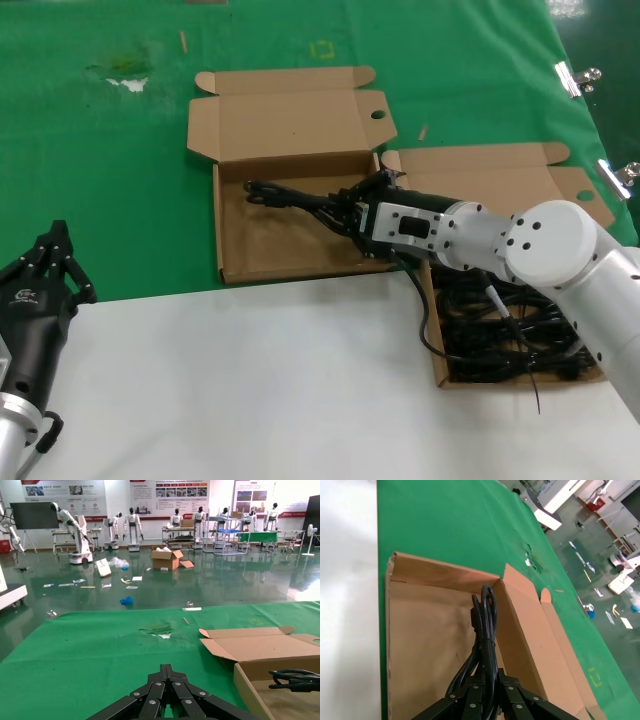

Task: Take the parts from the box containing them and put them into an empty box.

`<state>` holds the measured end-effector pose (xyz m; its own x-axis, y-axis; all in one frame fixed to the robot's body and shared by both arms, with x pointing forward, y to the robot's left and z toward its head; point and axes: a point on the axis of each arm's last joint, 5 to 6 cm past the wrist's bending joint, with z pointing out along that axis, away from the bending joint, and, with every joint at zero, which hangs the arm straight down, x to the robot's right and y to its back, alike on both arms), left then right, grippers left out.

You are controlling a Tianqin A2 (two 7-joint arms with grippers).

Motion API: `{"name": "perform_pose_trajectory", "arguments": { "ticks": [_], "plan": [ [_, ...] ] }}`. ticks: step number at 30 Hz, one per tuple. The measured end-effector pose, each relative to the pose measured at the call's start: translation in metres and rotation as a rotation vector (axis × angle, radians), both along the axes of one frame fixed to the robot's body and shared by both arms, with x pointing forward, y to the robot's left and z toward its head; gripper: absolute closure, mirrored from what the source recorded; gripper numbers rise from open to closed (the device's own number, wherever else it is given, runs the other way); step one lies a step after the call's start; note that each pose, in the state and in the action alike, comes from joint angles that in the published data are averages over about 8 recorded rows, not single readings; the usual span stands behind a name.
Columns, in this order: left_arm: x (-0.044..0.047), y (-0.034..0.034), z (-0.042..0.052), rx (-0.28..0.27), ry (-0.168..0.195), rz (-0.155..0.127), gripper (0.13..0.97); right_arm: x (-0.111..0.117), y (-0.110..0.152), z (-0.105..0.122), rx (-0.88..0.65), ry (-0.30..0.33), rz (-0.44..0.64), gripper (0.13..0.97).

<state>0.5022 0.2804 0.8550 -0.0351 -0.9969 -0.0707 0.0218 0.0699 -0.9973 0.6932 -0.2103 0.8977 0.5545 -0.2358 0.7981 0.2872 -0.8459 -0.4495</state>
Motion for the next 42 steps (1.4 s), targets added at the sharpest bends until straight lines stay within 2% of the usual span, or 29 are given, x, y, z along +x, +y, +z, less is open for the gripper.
{"name": "perform_pose_trajectory", "arguments": {
  "ticks": [13, 22, 30, 31, 39, 42],
  "plan": [
    [0.0000, 0.0000, 0.0000, 0.000, 0.000, 0.000, 0.957, 0.003, 0.000, -0.006, 0.006, 0.012, -0.026, 0.903],
    [0.0000, 0.0000, 0.0000, 0.000, 0.000, 0.000, 0.957, 0.001, -0.003, -0.006, 0.025, 0.017, -0.034, 0.819],
    [0.0000, 0.0000, 0.0000, 0.000, 0.000, 0.000, 0.957, -0.004, -0.013, 0.007, 0.077, 0.006, -0.062, 0.669],
    [0.0000, 0.0000, 0.0000, 0.000, 0.000, 0.000, 0.957, -0.005, -0.015, 0.008, 0.084, 0.004, -0.068, 0.669],
    [0.0000, 0.0000, 0.0000, 0.000, 0.000, 0.000, 0.957, -0.014, -0.038, 0.020, 0.138, -0.016, -0.128, 0.459],
    [0.0000, 0.0000, 0.0000, 0.000, 0.000, 0.000, 0.957, -0.018, -0.049, 0.025, 0.155, -0.023, -0.151, 0.415]
  ]
}}
